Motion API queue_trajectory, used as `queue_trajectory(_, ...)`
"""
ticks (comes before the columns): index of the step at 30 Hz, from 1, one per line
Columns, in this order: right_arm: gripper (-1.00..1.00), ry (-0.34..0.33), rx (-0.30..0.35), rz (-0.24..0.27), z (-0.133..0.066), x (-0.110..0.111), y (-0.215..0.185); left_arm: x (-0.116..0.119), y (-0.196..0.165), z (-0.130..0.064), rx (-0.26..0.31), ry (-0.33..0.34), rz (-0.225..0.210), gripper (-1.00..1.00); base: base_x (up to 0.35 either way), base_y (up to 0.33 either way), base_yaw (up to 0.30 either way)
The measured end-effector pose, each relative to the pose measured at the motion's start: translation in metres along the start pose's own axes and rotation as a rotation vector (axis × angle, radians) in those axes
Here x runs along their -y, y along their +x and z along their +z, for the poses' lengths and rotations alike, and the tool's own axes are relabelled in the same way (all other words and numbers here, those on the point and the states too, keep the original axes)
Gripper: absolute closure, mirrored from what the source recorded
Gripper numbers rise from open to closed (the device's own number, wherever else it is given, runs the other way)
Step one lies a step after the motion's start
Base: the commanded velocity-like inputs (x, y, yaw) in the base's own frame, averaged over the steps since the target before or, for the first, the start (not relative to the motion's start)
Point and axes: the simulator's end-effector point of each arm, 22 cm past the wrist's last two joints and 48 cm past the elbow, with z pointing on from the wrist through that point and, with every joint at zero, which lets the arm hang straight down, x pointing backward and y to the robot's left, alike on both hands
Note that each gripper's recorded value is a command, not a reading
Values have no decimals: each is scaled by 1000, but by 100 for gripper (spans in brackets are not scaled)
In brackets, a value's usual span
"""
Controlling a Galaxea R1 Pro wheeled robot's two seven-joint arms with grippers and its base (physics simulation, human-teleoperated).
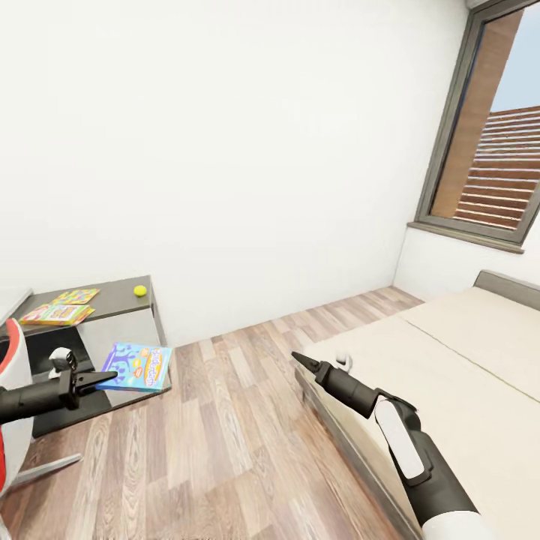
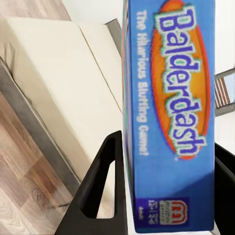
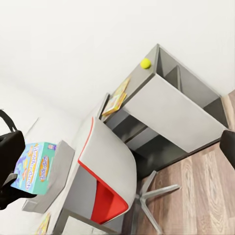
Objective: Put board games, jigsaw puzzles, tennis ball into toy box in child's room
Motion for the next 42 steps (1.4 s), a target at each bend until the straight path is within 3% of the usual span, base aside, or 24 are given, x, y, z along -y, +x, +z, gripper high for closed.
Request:
queue_trajectory(33,-100,-18,-30,-19,2,-39,-6,33,-11,-9,1,2,11,100,2,0,204)
queue_trajectory(42,-100,-22,-28,-22,1,-41,-7,35,-10,-9,2,4,13,100,257,0,141)
